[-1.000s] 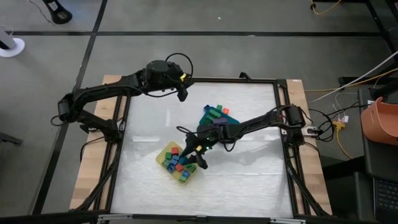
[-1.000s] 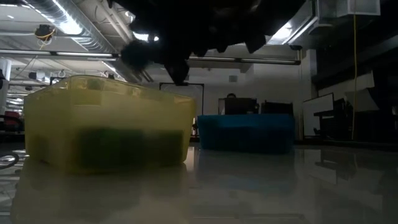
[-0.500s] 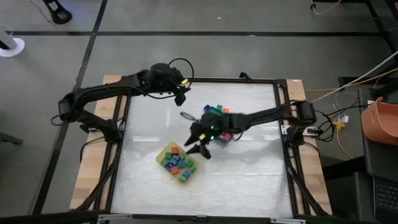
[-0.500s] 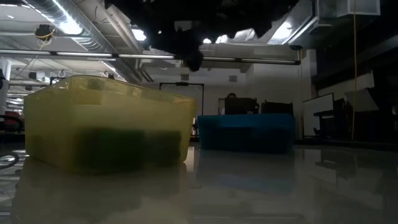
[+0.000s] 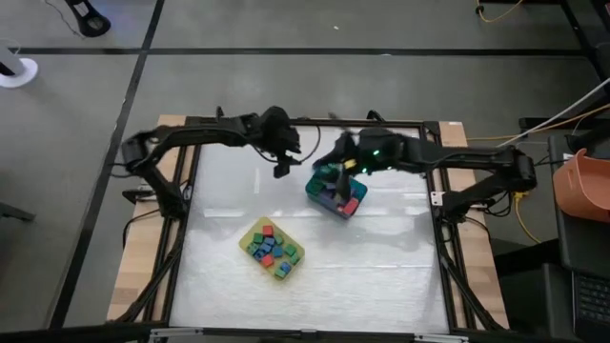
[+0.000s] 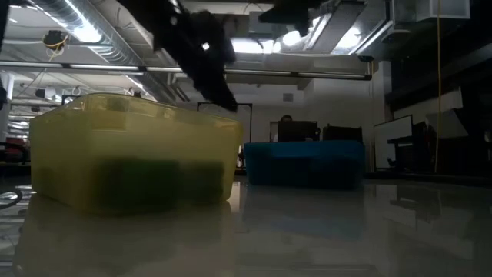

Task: Sort blocks by size
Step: Put the small blue game piece into the yellow bin

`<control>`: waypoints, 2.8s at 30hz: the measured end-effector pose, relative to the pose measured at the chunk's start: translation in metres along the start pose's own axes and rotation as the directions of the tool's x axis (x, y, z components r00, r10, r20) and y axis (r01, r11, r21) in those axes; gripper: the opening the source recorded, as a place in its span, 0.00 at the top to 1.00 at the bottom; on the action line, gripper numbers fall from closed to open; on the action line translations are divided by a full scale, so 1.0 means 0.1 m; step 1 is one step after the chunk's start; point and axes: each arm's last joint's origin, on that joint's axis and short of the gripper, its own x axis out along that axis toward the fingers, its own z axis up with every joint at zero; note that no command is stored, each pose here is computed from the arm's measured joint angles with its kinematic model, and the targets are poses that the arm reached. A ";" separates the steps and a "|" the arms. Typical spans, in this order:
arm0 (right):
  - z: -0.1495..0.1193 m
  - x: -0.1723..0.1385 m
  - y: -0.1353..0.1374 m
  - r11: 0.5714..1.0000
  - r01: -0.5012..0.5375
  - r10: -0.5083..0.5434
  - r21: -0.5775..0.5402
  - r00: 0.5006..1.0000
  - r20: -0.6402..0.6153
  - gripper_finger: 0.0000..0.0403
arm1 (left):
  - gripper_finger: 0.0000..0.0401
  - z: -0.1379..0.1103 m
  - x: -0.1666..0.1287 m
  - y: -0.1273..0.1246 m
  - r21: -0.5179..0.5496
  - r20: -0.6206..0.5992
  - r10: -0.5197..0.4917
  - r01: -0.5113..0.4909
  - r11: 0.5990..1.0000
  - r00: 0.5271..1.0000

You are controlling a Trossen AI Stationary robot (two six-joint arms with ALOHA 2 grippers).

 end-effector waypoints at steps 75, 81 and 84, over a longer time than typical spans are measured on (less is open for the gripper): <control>-0.01 -0.51 -0.51 0.950 0.307 -0.301 0.056 0.949 -0.098 0.48 | 0.55 -0.42 1.30 0.15 -0.205 -0.067 0.154 -0.164 0.965 0.986; -0.01 -0.51 -0.51 0.950 0.307 -0.301 0.056 0.949 -0.098 0.48 | 0.55 -0.37 1.31 0.10 -0.184 -0.030 0.154 -0.157 0.970 0.988; -0.01 -0.51 -0.51 0.950 0.307 -0.300 0.056 0.949 -0.099 0.48 | 0.55 -0.36 1.31 0.10 -0.198 -0.022 0.155 -0.156 0.968 0.988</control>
